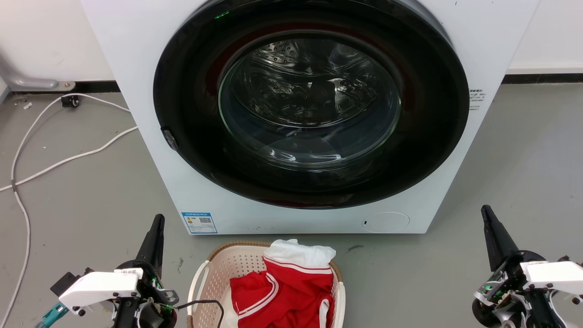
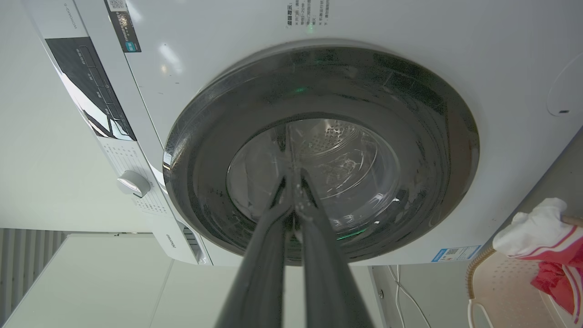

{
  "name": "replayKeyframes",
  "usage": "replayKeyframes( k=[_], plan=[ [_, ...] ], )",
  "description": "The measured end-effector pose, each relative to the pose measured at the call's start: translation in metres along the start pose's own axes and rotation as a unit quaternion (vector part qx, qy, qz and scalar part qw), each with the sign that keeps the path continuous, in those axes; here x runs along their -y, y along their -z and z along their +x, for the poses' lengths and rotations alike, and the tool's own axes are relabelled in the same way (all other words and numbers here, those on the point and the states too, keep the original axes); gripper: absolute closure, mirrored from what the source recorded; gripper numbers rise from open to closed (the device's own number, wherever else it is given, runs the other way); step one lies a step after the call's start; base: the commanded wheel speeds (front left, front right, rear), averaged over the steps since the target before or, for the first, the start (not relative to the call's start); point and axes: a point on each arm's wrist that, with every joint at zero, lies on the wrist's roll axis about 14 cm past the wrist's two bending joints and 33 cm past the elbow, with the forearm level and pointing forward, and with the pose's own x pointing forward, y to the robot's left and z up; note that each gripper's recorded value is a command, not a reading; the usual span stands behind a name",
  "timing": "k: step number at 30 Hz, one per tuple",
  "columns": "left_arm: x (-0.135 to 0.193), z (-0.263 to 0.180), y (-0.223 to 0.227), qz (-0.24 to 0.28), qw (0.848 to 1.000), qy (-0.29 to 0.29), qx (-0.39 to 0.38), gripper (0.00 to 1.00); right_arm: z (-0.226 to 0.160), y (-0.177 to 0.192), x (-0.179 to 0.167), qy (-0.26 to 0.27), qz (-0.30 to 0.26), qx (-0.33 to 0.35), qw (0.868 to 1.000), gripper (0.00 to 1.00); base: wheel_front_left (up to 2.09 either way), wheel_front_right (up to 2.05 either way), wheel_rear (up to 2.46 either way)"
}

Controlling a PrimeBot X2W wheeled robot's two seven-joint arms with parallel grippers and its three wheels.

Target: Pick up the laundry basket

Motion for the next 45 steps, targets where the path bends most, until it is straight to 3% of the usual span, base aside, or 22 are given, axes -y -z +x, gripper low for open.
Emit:
replayKeyframes(
  k=[14,15,23,30,37,45],
  plan=[
    [-0.002,0.000,0.001,0.000,1.000,-0.002,-0.001,1.00,-0.001,0.000,0.002,0.002,0.000,0.000,1.000,1.00,0.00,0.00,0.00],
    [-0.005,-0.001,0.001,-0.002,1.000,-0.008,-0.001,0.00,-0.002,0.000,0.006,0.009,0.001,0.000,1.000,0.00,0.00,0.00,0.00],
    [-0.016,-0.005,0.009,0.000,1.000,-0.023,-0.002,0.00,-0.007,0.000,0.014,0.021,-0.005,0.009,1.000,0.00,0.00,0.00,0.00],
    [-0.007,0.000,0.014,0.033,0.999,-0.011,-0.003,0.00,-0.006,-0.001,0.011,0.017,-0.034,0.018,0.999,0.00,0.00,0.00,0.00],
    [0.004,0.003,0.014,0.108,0.994,0.005,0.001,0.00,-0.004,-0.002,0.003,0.008,-0.109,0.021,0.994,0.00,0.00,0.00,0.00],
    [0.014,0.007,0.018,0.193,0.981,0.020,0.002,0.00,-0.003,-0.001,-0.007,-0.007,-0.223,0.022,0.975,0.00,0.00,0.00,0.00]
  ],
)
